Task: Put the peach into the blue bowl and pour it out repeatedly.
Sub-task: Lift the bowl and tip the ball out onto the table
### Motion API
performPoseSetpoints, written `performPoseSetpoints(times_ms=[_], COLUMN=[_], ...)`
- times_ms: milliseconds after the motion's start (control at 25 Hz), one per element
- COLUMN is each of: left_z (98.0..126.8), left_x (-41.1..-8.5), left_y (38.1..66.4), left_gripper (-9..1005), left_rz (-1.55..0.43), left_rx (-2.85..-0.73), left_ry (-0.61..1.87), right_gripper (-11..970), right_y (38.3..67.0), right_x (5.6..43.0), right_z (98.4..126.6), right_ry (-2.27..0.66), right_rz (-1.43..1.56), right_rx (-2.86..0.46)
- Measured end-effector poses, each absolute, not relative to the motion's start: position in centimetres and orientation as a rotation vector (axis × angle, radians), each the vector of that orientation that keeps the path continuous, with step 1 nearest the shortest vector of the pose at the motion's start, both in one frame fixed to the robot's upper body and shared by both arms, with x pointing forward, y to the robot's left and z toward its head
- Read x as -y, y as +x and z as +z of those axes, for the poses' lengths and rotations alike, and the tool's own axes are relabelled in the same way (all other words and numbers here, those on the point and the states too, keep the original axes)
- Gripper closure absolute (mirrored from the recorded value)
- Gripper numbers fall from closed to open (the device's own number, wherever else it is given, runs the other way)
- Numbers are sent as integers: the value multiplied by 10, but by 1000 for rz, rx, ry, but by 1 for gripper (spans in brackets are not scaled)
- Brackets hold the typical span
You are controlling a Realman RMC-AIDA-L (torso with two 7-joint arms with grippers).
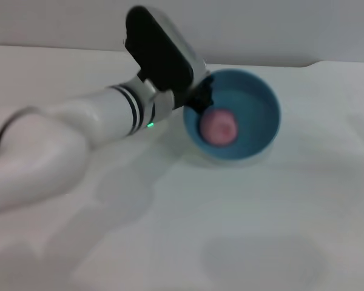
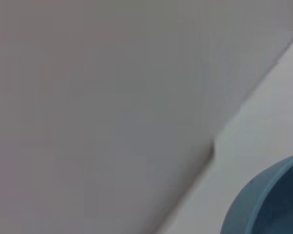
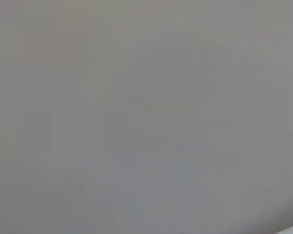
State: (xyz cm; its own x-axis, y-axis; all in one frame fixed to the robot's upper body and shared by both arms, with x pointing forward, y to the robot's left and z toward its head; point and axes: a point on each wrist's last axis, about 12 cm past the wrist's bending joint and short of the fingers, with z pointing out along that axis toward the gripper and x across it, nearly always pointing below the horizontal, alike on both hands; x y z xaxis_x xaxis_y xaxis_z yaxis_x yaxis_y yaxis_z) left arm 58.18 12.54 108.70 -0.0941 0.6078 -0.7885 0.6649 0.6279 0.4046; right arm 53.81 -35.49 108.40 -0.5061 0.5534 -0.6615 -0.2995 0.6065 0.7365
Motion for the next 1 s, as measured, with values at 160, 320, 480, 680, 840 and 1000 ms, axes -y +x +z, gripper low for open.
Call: performPoseSetpoints(times_ms=[160,320,480,680,840,1000], left_z=[1084,1078,1069,1060,1050,1043], left_x=[-123,-121,-123,-127,-127,-127], left_y=[577,580,580,568,560,553], left_gripper=[997,997,997,997,996,996], left_rz=[-10,40,83,126,219,267], left_rx=[-1590,-1474,-1365,-1213,-1121,-1051], left_ry=[1025,1042,1083,1137,1280,1366], right_gripper=[499,494,489,484,479,474], right_y=[530,526,524,525,528,530], right_x=[363,368,371,372,372,371], right_z=[1079,1077,1077,1075,1074,1073], right_ry=[249,271,271,264,273,277], right_rz=[1045,1034,1015,989,982,979], right_rx=[-1822,-1816,-1810,-1807,-1811,-1817])
